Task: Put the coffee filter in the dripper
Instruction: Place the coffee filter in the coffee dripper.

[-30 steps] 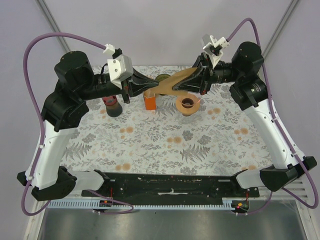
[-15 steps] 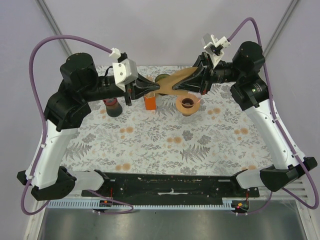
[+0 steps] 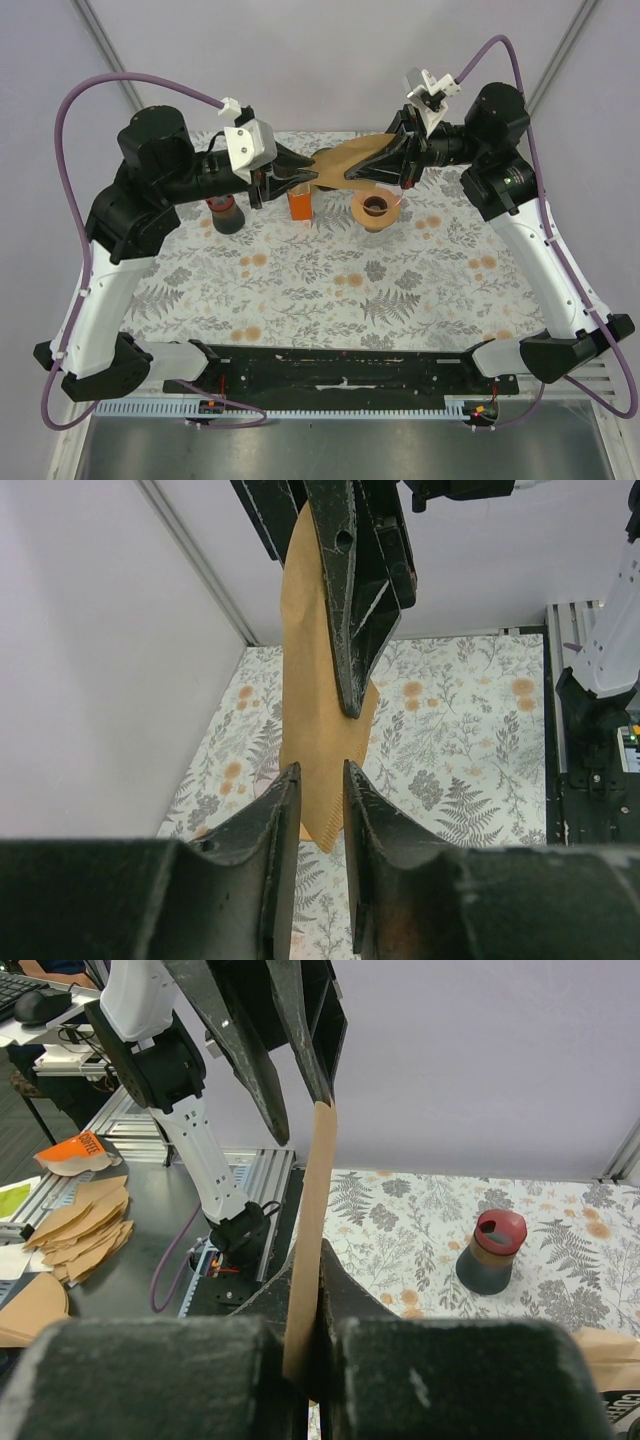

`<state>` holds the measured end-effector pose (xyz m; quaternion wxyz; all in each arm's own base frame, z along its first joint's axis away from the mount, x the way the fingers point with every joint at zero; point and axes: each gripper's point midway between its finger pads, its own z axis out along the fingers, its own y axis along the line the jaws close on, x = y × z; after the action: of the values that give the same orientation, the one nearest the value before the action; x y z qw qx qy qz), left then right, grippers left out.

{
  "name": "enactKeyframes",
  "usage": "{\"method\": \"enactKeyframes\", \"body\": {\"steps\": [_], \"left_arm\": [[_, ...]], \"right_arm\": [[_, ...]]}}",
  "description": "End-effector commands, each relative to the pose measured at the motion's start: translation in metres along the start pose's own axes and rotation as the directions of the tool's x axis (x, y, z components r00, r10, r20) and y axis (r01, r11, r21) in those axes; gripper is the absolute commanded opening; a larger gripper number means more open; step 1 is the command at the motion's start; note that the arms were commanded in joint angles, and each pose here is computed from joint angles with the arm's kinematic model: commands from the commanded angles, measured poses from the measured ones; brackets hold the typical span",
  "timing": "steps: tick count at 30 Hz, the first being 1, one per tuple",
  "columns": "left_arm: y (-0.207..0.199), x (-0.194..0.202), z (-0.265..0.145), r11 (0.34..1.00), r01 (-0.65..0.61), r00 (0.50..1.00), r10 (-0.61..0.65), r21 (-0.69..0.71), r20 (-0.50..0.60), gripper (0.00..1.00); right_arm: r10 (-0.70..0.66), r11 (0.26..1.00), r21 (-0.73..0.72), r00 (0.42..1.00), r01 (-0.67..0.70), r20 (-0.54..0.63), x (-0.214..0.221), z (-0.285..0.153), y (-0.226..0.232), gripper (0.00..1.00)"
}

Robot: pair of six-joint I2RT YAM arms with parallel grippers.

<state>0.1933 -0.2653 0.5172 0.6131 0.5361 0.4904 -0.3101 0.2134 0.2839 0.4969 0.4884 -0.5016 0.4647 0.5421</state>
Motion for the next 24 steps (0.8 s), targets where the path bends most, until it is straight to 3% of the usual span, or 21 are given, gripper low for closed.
{"method": "enactKeyframes", "body": {"steps": [1,5,13,21,24], "left_arm": [[-0.002,-0.034,-0.014,0.997,-0.072,0.994,0.073,-0.013,0.079,0.31],[0.01,-0.03,-0.014,0.994,-0.085,0.994,0.089,-0.075,0.061,0.34],[0.002,-0.018,-0.007,0.997,-0.077,0.996,0.078,-0.021,0.052,0.35],[-0.014,-0.019,-0.006,0.997,-0.056,0.996,0.052,0.049,0.074,0.17],[-0.021,-0.023,-0.009,0.994,-0.069,0.994,0.061,0.08,0.093,0.14]], "right_arm": [[-0.061,0.998,0.002,0.998,0.061,0.018,-0.017,-0.002,0.011,0.0],[-0.061,0.998,0.002,0.998,0.061,0.017,-0.016,-0.003,0.012,0.0],[-0.061,0.998,0.01,0.998,0.061,0.015,-0.015,-0.004,0.013,0.0],[-0.059,0.998,0.02,0.998,0.059,0.014,-0.014,-0.004,0.012,0.0],[-0.059,0.998,0.023,0.998,0.059,0.013,-0.014,-0.004,0.01,0.0]]}}
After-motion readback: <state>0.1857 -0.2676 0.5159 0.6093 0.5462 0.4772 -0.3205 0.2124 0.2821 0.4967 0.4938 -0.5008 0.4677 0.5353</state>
